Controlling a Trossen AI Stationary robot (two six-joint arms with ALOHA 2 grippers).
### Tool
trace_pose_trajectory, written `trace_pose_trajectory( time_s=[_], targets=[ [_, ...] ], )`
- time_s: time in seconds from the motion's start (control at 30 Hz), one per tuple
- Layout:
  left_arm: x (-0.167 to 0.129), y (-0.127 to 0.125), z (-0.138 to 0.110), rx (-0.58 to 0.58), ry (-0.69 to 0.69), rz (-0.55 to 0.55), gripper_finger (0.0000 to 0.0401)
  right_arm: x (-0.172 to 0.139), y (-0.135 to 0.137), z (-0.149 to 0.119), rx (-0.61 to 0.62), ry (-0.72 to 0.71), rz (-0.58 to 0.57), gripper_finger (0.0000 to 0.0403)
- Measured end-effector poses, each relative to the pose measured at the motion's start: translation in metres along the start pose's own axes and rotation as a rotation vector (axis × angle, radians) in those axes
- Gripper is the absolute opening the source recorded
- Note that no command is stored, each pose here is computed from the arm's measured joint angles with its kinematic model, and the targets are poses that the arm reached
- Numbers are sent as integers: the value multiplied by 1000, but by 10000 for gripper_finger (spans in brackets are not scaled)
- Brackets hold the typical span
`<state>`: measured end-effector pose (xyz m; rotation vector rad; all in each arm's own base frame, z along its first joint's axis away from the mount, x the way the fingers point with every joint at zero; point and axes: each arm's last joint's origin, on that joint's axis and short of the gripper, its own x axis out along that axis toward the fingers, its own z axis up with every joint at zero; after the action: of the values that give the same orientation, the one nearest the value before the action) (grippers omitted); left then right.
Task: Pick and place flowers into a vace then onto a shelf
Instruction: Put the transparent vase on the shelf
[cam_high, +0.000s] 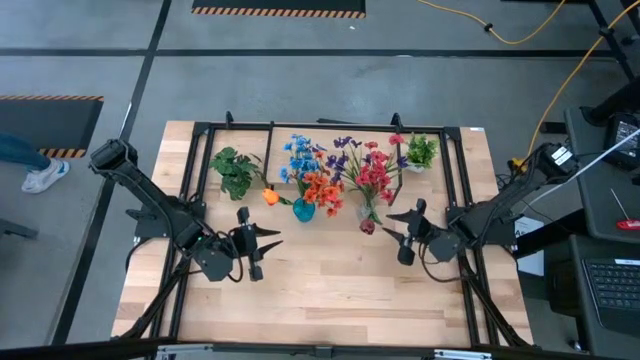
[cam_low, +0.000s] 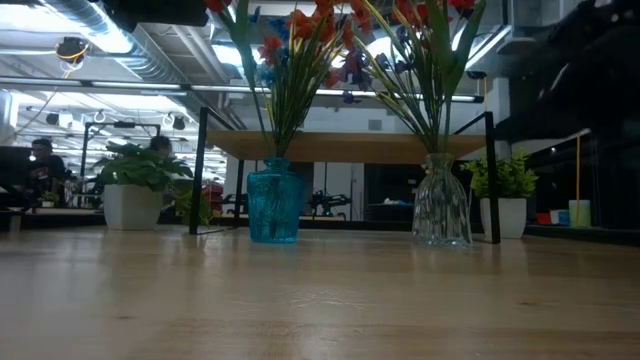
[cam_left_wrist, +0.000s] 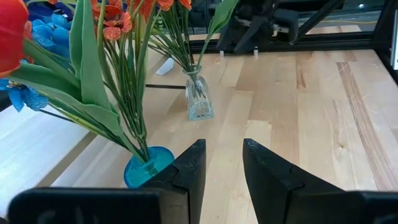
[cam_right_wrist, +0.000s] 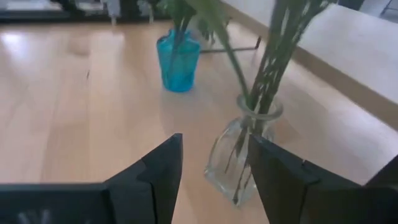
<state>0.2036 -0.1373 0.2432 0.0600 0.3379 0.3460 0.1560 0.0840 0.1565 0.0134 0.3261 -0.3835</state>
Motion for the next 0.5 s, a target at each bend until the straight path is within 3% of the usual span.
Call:
trace_pose_trajectory(
  time_s=[0.13, 0.5],
  targets=[
    [0, 0, 0, 0, 0, 0, 100, 5, -10, -11, 44, -66, -10, 185],
    [0, 0, 0, 1, 1, 2, 100, 20, -18, -21, 71, -57, -66, 185]
  ],
)
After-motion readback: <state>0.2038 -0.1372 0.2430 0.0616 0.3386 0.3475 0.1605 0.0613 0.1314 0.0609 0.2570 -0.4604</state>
